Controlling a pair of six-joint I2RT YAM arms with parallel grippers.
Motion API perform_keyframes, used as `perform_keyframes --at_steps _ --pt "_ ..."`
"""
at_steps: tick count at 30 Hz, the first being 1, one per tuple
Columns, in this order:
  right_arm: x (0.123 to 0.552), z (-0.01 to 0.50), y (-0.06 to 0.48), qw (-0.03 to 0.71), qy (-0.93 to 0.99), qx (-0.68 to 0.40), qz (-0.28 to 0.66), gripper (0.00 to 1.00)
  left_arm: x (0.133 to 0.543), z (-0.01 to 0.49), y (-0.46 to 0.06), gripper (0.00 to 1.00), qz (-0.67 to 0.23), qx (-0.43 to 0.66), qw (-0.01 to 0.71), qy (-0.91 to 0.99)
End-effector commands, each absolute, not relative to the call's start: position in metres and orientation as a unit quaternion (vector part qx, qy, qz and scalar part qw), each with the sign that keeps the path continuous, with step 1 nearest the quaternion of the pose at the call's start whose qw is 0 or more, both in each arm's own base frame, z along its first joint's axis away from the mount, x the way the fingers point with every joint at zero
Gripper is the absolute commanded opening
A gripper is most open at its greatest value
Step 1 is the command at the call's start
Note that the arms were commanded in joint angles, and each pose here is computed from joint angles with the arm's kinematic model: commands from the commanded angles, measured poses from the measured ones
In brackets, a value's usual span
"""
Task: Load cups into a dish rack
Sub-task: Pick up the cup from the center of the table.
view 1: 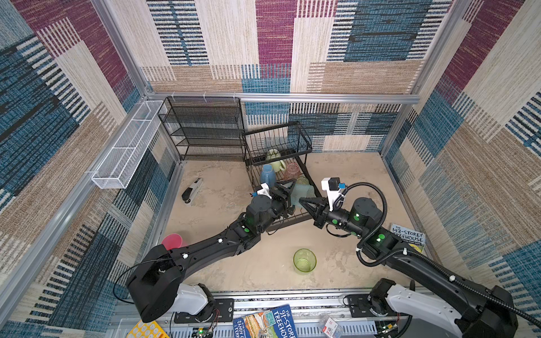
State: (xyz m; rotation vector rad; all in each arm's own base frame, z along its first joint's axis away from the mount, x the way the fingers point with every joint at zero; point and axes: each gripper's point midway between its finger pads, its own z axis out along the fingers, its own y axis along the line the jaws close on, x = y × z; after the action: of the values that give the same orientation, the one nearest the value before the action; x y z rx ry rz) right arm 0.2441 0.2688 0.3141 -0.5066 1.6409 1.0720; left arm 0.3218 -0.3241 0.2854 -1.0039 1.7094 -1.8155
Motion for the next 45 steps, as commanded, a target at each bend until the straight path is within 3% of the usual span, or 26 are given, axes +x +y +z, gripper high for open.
perform_keyframes --at_steps 1,6,13,15,19,22,36,45 --pt "0.241 0.322 0.271 0.537 0.672 -0.221 0.459 0.00 0.325 0.300 -0.323 0.80 -0.680 -0.366 0.231 0.592" --pt "0.243 0.317 0.273 0.533 0.676 -0.221 0.459 0.00 0.325 0.303 -0.326 0.78 -0.682 -0.361 0.234 0.592" --pt "0.244 0.313 0.270 0.533 0.682 -0.215 0.452 0.05 0.327 0.301 -0.324 0.68 -0.680 -0.356 0.248 0.591" --pt "0.245 0.311 0.268 0.534 0.687 -0.209 0.446 0.13 0.327 0.302 -0.322 0.66 -0.671 -0.349 0.265 0.599" --pt "0.248 0.306 0.263 0.532 0.699 -0.193 0.437 0.46 0.328 0.302 -0.311 0.64 -0.639 -0.334 0.312 0.618" --pt "0.251 0.297 0.260 0.523 0.715 -0.184 0.425 0.54 0.329 0.287 -0.305 0.63 -0.603 -0.331 0.333 0.645" --pt "0.279 0.275 0.221 0.505 0.776 -0.121 0.358 0.56 0.335 0.284 -0.283 0.59 -0.457 -0.215 0.478 0.718" --pt "0.308 0.248 0.179 0.473 0.824 -0.049 0.310 0.56 0.346 0.274 -0.286 0.58 -0.300 -0.069 0.561 0.768"
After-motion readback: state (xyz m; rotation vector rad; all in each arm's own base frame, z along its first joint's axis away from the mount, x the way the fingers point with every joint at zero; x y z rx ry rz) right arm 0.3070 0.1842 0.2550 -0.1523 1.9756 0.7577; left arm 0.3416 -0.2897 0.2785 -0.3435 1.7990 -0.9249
